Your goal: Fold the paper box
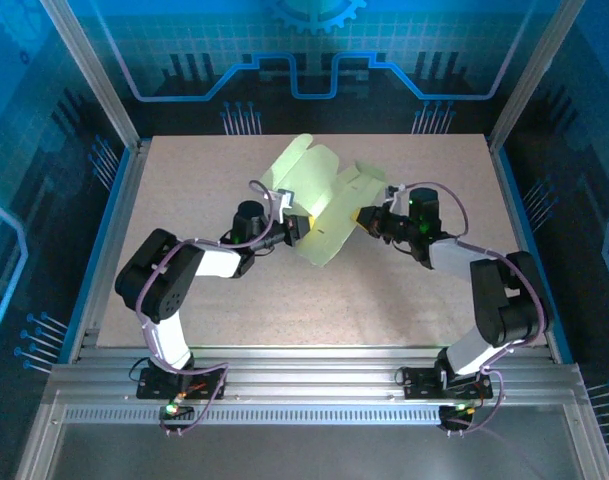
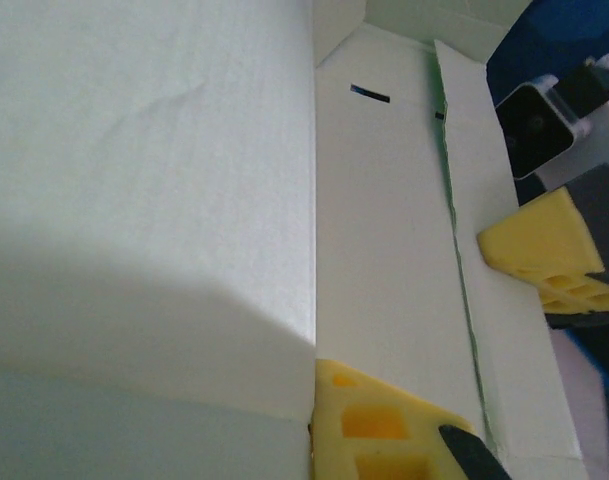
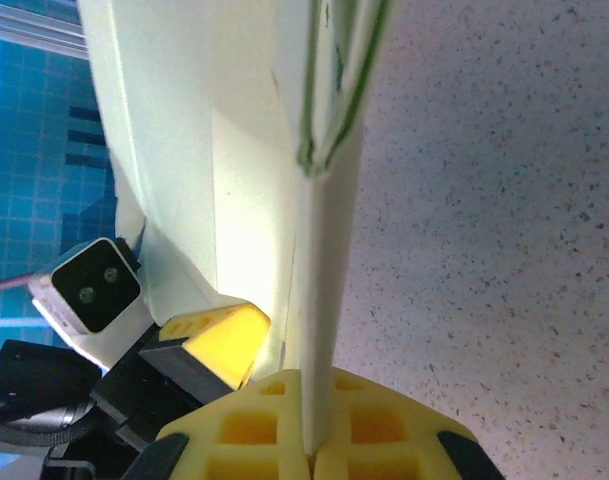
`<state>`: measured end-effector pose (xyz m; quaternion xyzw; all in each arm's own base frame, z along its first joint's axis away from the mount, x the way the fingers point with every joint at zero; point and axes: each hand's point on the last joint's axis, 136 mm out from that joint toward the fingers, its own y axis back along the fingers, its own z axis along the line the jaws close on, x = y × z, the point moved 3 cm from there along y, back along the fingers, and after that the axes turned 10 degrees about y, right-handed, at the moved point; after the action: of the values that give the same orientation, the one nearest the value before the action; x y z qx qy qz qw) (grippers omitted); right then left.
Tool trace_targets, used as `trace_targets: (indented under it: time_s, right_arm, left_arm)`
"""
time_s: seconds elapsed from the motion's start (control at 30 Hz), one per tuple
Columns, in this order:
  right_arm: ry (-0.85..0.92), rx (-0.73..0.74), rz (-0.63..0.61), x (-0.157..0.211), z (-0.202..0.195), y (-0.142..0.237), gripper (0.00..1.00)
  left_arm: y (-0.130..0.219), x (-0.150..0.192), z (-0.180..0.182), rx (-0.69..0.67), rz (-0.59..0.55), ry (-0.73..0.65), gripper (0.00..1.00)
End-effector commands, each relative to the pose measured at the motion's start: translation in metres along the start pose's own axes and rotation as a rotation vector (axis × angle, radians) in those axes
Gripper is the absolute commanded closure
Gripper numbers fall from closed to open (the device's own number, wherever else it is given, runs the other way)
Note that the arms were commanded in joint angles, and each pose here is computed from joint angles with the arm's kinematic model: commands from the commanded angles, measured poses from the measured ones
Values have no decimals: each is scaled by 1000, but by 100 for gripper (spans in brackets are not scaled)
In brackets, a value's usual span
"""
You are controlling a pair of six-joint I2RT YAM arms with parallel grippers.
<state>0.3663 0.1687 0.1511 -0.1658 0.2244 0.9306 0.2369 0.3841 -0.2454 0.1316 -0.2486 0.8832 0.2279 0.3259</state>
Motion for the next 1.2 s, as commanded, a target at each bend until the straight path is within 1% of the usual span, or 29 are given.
trace_targets:
  time_s: [0.0, 0.13, 0.2, 0.27, 0.3, 0.4, 0.5, 0.67, 0.87, 0.9, 0.93, 1.03, 1.1, 1.17]
  right_arm:
    - [-43, 41, 43, 6, -7, -10, 100]
    - [-99, 106, 96, 13, -19, -21, 100]
    - [-162, 163, 120, 18, -30, -24, 100]
    - [-212, 217, 140, 24, -42, -26, 100]
    - [-218, 230, 146, 20, -40, -30, 100]
    - [-246, 299, 196, 27, -47, -35, 100]
    - [-246, 333, 210, 30, -48, -40, 100]
    - [-234, 364, 219, 29, -49, -42, 100]
    - [-228, 375, 207, 30, -50, -38, 100]
    - [-228, 373, 204, 31, -51, -38, 97]
    - [-223, 370, 198, 30, -51, -36, 93]
    - [-194, 368, 178, 30, -54, -31, 70]
    - [-142, 381, 151, 28, -53, -23, 54]
    - [-75, 405, 130, 25, -53, -13, 46]
  left_arm:
    - [4, -2, 3, -95, -10, -181, 94]
    - [0, 15, 9, -206, 55, -350, 94]
    - [-1, 24, 12, -240, 86, -425, 94]
    - [-1, 32, 15, -267, 106, -468, 94]
    - [0, 34, 16, -283, 107, -492, 95]
    - [-3, 46, 12, -314, 150, -593, 96]
    - [-9, 54, 3, -351, 175, -707, 97]
    - [-12, 58, -1, -394, 197, -799, 97]
    - [-11, 59, 1, -393, 199, -752, 97]
    - [-10, 58, 2, -396, 193, -727, 97]
    - [-9, 56, 4, -392, 188, -690, 97]
    - [-3, 51, 10, -354, 173, -516, 97]
    - [0, 52, 13, -343, 170, -483, 97]
    - [1, 56, 14, -332, 186, -480, 97]
